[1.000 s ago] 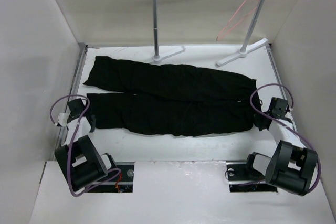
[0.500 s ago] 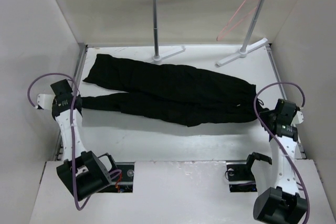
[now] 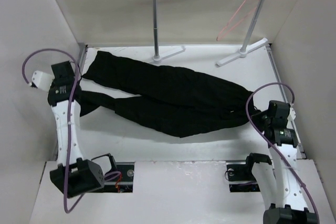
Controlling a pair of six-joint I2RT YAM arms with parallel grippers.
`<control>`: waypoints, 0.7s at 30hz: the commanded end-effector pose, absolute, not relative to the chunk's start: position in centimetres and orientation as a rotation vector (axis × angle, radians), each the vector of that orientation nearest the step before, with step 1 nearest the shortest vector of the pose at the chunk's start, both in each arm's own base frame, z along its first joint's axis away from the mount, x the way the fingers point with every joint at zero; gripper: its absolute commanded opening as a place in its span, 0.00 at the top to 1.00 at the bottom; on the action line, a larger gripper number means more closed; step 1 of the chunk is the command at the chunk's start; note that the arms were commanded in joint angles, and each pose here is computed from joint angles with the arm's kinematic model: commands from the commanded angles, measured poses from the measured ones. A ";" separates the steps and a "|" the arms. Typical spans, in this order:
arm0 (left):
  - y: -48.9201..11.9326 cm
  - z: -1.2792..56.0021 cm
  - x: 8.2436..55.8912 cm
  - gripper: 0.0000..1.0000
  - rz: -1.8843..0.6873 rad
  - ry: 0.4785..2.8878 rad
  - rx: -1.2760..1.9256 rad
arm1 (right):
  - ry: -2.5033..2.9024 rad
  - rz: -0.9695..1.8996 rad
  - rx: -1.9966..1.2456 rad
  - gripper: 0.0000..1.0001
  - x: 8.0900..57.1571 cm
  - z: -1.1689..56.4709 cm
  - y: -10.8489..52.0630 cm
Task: Place the trousers on the hanger
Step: Fold the trousers at the center of the board.
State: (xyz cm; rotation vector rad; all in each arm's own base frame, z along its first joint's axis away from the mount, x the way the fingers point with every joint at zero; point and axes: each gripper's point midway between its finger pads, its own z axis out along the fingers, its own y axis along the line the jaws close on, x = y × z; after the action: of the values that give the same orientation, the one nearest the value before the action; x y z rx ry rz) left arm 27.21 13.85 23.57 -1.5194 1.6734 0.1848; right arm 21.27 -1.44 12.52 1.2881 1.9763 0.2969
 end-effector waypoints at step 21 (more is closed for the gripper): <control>16.7 25.2 60.2 1.00 0.120 1.651 -1.204 | 1.933 0.256 1.331 0.97 41.9 16.6 -9.0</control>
State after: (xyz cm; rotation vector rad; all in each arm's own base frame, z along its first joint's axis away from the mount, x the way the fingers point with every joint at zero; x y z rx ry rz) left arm 58.86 13.45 22.94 -1.2117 1.7682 0.0760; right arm 37.20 -6.31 13.60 1.3781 2.0685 0.2796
